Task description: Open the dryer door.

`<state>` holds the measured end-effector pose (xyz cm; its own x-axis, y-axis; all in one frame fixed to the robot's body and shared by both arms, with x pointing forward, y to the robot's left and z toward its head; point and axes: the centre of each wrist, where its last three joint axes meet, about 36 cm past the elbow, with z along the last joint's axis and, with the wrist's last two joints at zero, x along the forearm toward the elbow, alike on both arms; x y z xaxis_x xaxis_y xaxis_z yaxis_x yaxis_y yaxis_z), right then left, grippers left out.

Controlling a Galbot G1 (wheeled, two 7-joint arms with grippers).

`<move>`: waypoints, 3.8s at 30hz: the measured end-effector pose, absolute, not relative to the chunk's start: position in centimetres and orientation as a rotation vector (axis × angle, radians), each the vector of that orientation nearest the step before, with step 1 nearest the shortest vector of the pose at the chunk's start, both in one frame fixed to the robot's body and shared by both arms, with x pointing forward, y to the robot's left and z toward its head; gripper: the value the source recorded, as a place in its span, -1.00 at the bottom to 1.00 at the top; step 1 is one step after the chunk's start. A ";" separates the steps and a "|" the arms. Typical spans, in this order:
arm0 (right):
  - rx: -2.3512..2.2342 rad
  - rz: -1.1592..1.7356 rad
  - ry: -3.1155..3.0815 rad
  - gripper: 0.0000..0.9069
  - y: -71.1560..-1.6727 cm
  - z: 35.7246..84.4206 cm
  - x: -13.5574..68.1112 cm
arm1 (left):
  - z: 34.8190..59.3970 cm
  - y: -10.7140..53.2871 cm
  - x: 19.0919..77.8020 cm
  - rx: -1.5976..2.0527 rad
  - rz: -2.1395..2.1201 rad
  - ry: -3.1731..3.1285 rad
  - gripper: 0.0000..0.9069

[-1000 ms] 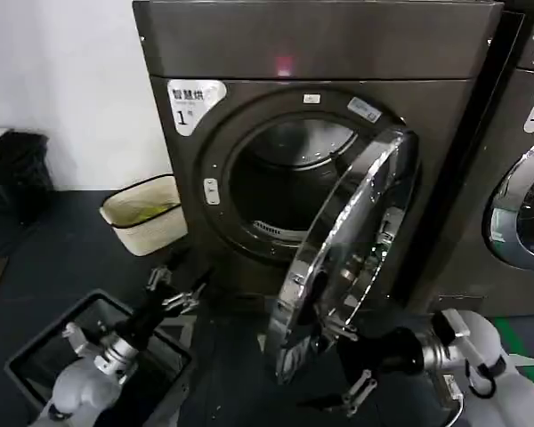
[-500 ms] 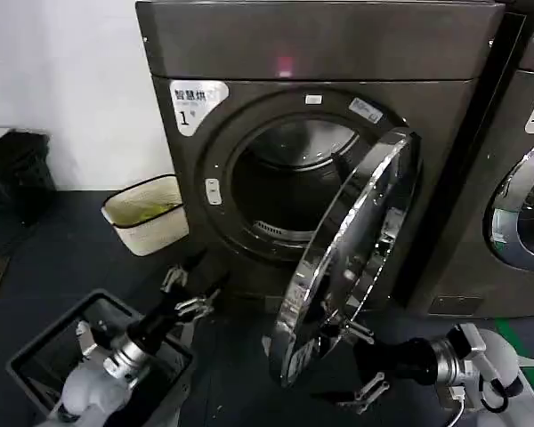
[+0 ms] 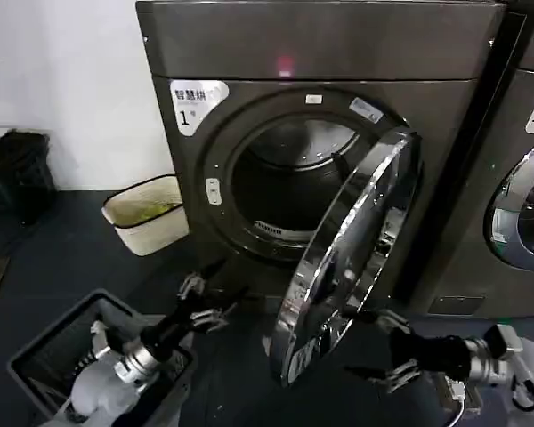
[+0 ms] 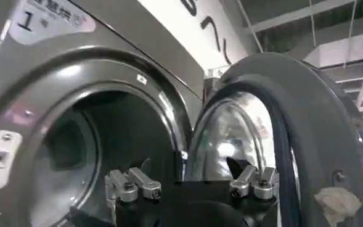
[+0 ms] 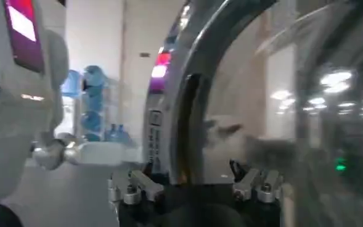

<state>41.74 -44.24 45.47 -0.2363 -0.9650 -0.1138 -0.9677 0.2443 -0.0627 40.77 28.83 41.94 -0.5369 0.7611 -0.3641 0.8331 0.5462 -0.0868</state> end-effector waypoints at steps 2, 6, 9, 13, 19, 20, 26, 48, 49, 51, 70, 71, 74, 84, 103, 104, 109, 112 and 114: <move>-1.790 0.028 2.420 1.00 -45.8 45.4 41.2 | 41.7 28.6 40.9 1.357 -0.355 2.500 1.00; -1.644 -0.008 2.516 1.00 -48.8 45.6 40.0 | 41.3 27.8 41.1 1.413 -0.353 2.490 1.00; -1.522 -0.028 2.572 1.00 -50.6 46.0 39.0 | 40.9 27.4 41.2 1.449 -0.348 2.485 1.00; -1.357 -0.048 2.635 1.00 -52.9 46.6 37.7 | 40.5 26.9 41.3 1.499 -0.342 2.479 1.00; -1.101 -0.080 2.711 1.00 -55.7 47.7 35.5 | 40.4 26.2 41.3 1.562 -0.352 2.467 1.00; -1.061 -0.086 2.720 1.00 -56.1 47.9 35.0 | 40.4 26.1 41.4 1.572 -0.348 2.466 1.00; -0.863 -0.141 2.743 1.00 -58.3 49.2 32.0 | 39.6 25.0 41.7 1.647 -0.340 2.452 1.00; -0.261 -0.311 2.866 1.00 -64.6 52.9 21.7 | 38.7 19.0 43.0 1.877 -0.345 2.324 1.00; -0.231 -0.311 2.867 1.00 -64.8 53.0 21.4 | 38.7 18.7 43.1 1.885 -0.344 2.318 1.00; -0.164 -0.315 2.869 1.00 -65.3 53.2 20.6 | 38.7 18.0 43.6 1.899 -0.340 2.306 1.00; 0.553 -0.386 2.771 1.00 -66.5 57.3 14.9 | 38.3 11.3 45.9 2.020 -0.380 2.216 1.00; 0.586 -0.400 2.771 1.00 -66.4 57.4 14.6 | 38.3 11.1 45.9 2.024 -0.380 2.212 1.00; 0.665 -0.421 2.774 1.00 -66.3 57.7 14.0 | 38.1 10.3 46.1 2.029 -0.389 2.208 1.00; 0.930 -0.371 2.729 1.00 -66.3 58.6 12.0 | 37.4 7.5 46.6 2.051 -0.387 2.202 1.00; 1.196 -0.427 2.648 1.00 -66.6 60.5 7.6 | 37.0 0.0 48.4 2.062 -0.409 2.191 1.00; 1.202 -0.431 2.643 1.00 -66.6 60.6 7.5 | 37.0 -0.4 48.5 2.058 -0.410 2.193 1.00; 1.228 -0.438 2.624 1.00 -66.9 60.8 6.8 | 37.0 -2.4 48.7 2.047 -0.434 2.201 1.00; 1.230 -0.439 2.621 1.00 -67.0 60.8 6.8 | 37.1 -3.3 48.9 2.031 -0.444 2.211 1.00; 1.229 -0.442 2.620 1.00 -67.0 60.9 6.8 | 37.2 -4.1 49.1 2.016 -0.446 2.215 1.00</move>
<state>6.80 -66.97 60.87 -0.6284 0.7110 -0.3156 0.7752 0.6062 -0.1777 49.06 -4.07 37.16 -0.1101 0.9540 -0.2787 0.9875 0.0732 -0.1393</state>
